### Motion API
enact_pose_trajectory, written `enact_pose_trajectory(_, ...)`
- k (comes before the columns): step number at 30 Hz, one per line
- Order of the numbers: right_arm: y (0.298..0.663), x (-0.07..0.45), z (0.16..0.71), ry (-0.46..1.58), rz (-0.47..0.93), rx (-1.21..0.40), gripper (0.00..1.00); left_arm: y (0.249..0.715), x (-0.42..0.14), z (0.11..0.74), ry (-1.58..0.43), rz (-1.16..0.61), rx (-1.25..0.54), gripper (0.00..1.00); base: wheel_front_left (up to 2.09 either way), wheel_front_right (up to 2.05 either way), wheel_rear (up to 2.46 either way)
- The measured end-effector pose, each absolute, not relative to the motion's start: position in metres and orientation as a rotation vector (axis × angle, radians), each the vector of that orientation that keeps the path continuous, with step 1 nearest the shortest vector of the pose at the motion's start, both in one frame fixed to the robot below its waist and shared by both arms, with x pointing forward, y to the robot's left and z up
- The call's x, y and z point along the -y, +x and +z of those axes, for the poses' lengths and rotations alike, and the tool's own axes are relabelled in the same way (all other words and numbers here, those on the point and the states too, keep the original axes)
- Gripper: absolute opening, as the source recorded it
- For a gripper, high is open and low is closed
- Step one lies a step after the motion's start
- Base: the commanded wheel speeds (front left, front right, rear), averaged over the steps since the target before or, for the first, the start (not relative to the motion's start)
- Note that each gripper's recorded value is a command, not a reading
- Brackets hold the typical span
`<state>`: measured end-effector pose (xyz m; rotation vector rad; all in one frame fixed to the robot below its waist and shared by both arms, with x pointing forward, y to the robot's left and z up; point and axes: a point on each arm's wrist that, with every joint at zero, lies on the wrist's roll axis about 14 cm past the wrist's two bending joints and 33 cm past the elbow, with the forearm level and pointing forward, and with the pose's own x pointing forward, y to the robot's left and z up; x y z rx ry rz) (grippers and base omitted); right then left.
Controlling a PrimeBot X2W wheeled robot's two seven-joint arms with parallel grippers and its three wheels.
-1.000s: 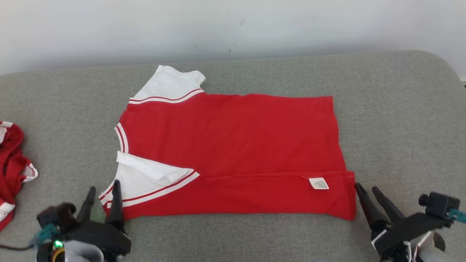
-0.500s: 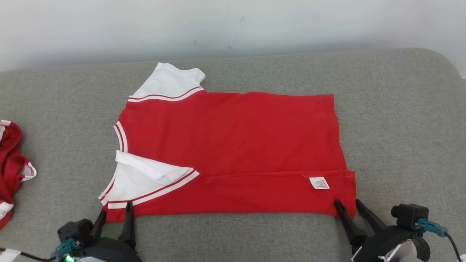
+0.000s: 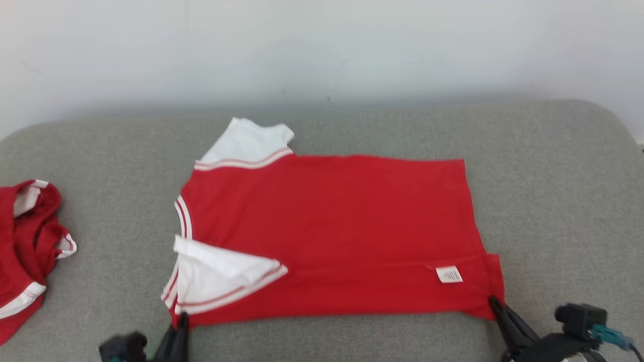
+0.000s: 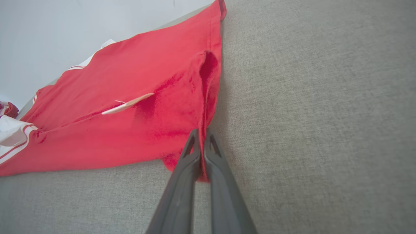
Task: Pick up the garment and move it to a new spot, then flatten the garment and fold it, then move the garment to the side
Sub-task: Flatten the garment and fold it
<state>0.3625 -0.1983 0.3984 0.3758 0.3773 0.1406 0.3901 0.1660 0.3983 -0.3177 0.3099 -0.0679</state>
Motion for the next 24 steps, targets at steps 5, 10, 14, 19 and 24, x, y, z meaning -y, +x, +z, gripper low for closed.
enact_pose_trajectory(5, 0.337, 0.222, 0.405, 0.353, 0.114, -0.359, 0.0, 0.353, -0.158, 0.395, -0.376, -0.069, -0.312, 0.0, 0.0, 0.0, 0.0)
enact_pose_trajectory(10, 0.315, 0.229, 0.399, 0.353, 0.108, -0.396, 0.0, 0.327, -0.153, 0.39, -0.42, -0.043, -0.323, 0.0, 0.0, 0.0, 0.0)
enact_pose_trajectory(14, 0.308, 0.229, 0.393, 0.377, 0.097, -0.425, 0.0, 0.319, -0.152, 0.388, -0.431, -0.029, -0.334, 0.0, 0.0, 0.0, 0.0)
enact_pose_trajectory(19, 0.304, 0.219, 0.387, 0.414, 0.096, -0.455, 0.06, 0.319, -0.155, 0.389, -0.425, -0.017, -0.33, 0.14, 0.0, 0.0, 0.0)
enact_pose_trajectory(24, 0.31, 0.215, 0.395, 0.4, 0.106, -0.413, 1.0, 0.321, -0.162, 0.393, -0.397, 0.0, -0.314, 1.0, 0.0, 0.0, 0.0)
